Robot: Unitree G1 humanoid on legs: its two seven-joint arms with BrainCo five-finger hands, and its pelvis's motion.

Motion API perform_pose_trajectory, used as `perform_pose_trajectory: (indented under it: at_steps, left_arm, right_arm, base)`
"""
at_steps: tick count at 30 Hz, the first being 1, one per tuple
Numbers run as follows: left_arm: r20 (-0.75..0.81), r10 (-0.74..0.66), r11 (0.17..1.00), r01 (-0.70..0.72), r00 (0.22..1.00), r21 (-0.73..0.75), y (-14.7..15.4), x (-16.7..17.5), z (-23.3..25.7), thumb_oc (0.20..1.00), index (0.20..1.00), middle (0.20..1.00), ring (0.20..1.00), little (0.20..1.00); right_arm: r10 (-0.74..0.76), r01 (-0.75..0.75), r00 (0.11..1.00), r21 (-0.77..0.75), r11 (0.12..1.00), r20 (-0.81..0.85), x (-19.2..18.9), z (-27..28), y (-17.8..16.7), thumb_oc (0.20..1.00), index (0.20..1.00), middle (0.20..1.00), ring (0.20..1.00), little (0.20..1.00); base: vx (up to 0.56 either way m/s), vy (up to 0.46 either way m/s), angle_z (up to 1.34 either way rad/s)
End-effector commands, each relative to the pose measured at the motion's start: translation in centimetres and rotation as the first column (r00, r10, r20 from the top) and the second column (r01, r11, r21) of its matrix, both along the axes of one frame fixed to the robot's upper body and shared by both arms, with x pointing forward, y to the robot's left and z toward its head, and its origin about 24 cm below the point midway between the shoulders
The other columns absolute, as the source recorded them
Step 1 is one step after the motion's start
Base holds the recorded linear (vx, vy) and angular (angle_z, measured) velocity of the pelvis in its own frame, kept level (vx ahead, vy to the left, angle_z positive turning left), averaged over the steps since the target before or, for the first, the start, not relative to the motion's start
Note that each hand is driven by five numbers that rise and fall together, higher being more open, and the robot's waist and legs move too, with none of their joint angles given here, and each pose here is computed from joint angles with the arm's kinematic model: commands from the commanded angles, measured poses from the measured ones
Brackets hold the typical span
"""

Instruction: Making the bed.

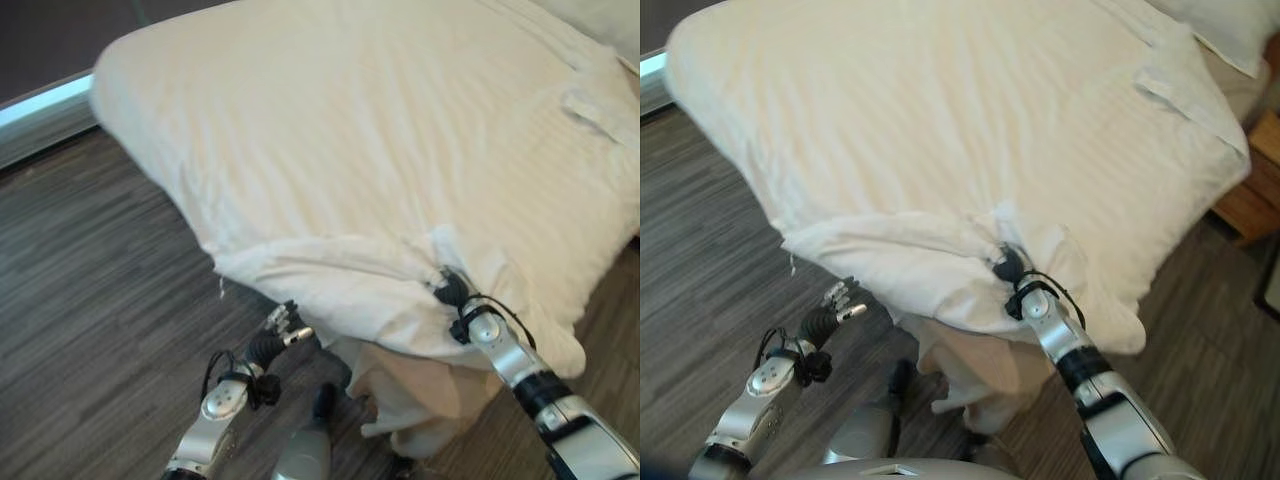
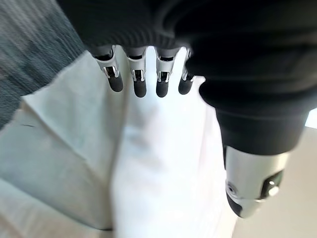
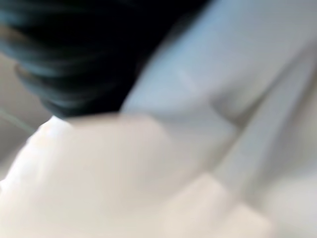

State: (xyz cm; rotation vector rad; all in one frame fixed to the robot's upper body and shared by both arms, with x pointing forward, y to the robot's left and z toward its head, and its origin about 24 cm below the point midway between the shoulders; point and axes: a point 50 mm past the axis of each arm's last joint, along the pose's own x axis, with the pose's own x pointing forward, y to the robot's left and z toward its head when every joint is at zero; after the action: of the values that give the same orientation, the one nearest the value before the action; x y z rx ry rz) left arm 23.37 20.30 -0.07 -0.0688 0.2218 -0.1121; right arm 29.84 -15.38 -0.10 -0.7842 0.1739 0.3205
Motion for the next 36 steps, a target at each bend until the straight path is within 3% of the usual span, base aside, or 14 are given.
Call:
perform_pose_trajectory:
  at_steps: [1, 4, 6, 14, 18, 19, 23, 27, 29, 32, 33, 34, 35, 36]
  left_arm:
    - [0.025, 0.05, 0.998, -0.05, 0.998, 0.038, 1.0, -0.7, 0.0, 1.0, 1.0, 1.0, 1.0, 1.0]
    - [-0.013, 0.108, 0.993, -0.109, 0.994, -0.043, 0.1, -0.8, -1.1, 1.0, 1.0, 1.0, 1.0, 1.0]
    - [-0.02, 0.108, 0.993, -0.108, 0.994, -0.052, -0.1, -0.8, -1.2, 1.0, 1.0, 1.0, 1.0, 1.0]
    - [-0.087, 0.073, 0.993, -0.081, 0.994, -0.084, -1.0, -2.0, -2.4, 1.0, 1.0, 1.0, 1.0, 1.0]
    - [-0.098, -0.005, 0.997, -0.003, 0.995, -0.077, -1.9, -2.0, -2.5, 1.0, 1.0, 1.0, 1.0, 1.0]
    - [-0.095, -0.021, 0.997, 0.014, 0.995, -0.077, -2.1, -1.9, -2.5, 1.0, 1.0, 1.0, 1.0, 1.0]
    - [-0.112, -0.141, 0.987, 0.131, 0.984, -0.088, -2.9, -2.8, -2.6, 1.0, 1.0, 1.0, 1.0, 1.0]
    - [-0.144, -0.174, 0.982, 0.161, 0.974, -0.097, -2.6, -3.7, -3.1, 1.0, 1.0, 1.0, 1.0, 1.0]
    - [-0.148, -0.195, 0.979, 0.185, 0.969, -0.081, -2.2, -3.8, -3.0, 1.0, 1.0, 1.0, 1.0, 1.0]
    - [-0.144, -0.197, 0.979, 0.189, 0.97, -0.071, -1.7, -3.9, -2.7, 1.0, 1.0, 1.0, 1.0, 1.0]
    - [-0.133, -0.185, 0.982, 0.178, 0.974, -0.063, -1.4, -3.9, -2.5, 1.0, 1.0, 1.0, 1.0, 1.0]
    - [-0.132, -0.186, 0.982, 0.179, 0.974, -0.063, -1.4, -3.8, -2.4, 1.0, 1.0, 1.0, 1.0, 1.0]
    - [-0.123, -0.149, 0.988, 0.143, 0.981, -0.057, -1.0, -3.6, -2.3, 1.0, 1.0, 1.0, 1.0, 1.0]
    - [-0.122, -0.15, 0.988, 0.143, 0.981, -0.058, -1.0, -3.6, -2.3, 1.0, 1.0, 1.0, 1.0, 1.0]
  right_arm:
    - [0.122, -0.138, 0.954, -0.042, 0.99, -0.275, -3.5, -4.9, 1.1, 0.2, 0.2, 0.2, 0.2, 0.2]
    - [0.318, -0.359, 0.892, -0.078, 0.93, -0.322, -4.9, -6.0, 6.1, 0.2, 0.2, 0.2, 0.2, 0.2]
    - [0.34, -0.393, 0.876, -0.096, 0.915, -0.342, -5.4, -6.4, 6.4, 0.2, 0.2, 0.2, 0.2, 0.2]
    - [0.226, -0.385, 0.811, -0.2, 0.901, -0.54, -8.4, -10.7, 3.7, 0.2, 0.2, 0.2, 0.2, 0.2]
    - [0.06, -0.334, 0.677, -0.234, 0.913, -0.734, -13.5, -14.6, 1.2, 0.2, 0.2, 0.2, 0.2, 0.2]
    - [0.016, -0.307, 0.637, -0.234, 0.923, -0.771, -14.8, -15.3, 0.6, 1.0, 1.0, 1.0, 1.0, 1.0]
    - [-0.237, -0.102, 0.422, -0.305, 0.947, -0.875, -21.0, -16.9, -4.8, 1.0, 1.0, 1.0, 1.0, 1.0]
    - [-0.373, 0.153, 0.235, -0.345, 0.926, -0.897, -25.5, -16.8, -8.8, 1.0, 1.0, 1.0, 1.0, 1.0]
    - [-0.419, 0.195, 0.181, -0.385, 0.902, -0.89, -26.8, -16.3, -10.7, 1.0, 1.0, 1.0, 1.0, 1.0]
    - [-0.468, 0.231, 0.182, -0.425, 0.875, -0.865, -26.7, -15.7, -12.8, 1.0, 1.0, 1.0, 1.0, 1.0]
    - [-0.556, 0.367, 0.272, -0.45, 0.814, -0.785, -23.6, -14.1, -15.8, 1.0, 1.0, 1.0, 1.0, 1.0]
    - [-0.557, 0.368, 0.272, -0.45, 0.814, -0.785, -23.5, -14.1, -15.8, 1.0, 1.0, 1.0, 1.0, 1.0]
    - [-0.646, 0.58, 0.415, -0.361, 0.73, -0.64, -18.3, -11.6, -18.2, 1.0, 1.0, 1.0, 1.0, 1.0]
    - [-0.647, 0.581, 0.414, -0.361, 0.729, -0.64, -18.3, -11.6, -18.2, 1.0, 1.0, 1.0, 1.0, 1.0]
  base:
    - [-0.26, -0.036, -0.66]
    - [-0.42, -0.198, -0.83]
    - [-0.39, -0.179, 0.39]
    - [-0.35, -0.051, 0.61]
    - [0.01, 0.051, 0.6]
    - [0.05, 0.104, 0.53]
    - [0.04, 0.15, 0.24]
    - [0.05, 0.085, 0.03]
    - [0.03, 0.069, -0.12]
    - [0.02, 0.027, -0.07]
    - [0.02, 0.021, -0.15]
    - [0.01, 0.029, -0.24]
    - [-0.02, 0.022, -0.24]
    - [-0.02, 0.038, -0.31]
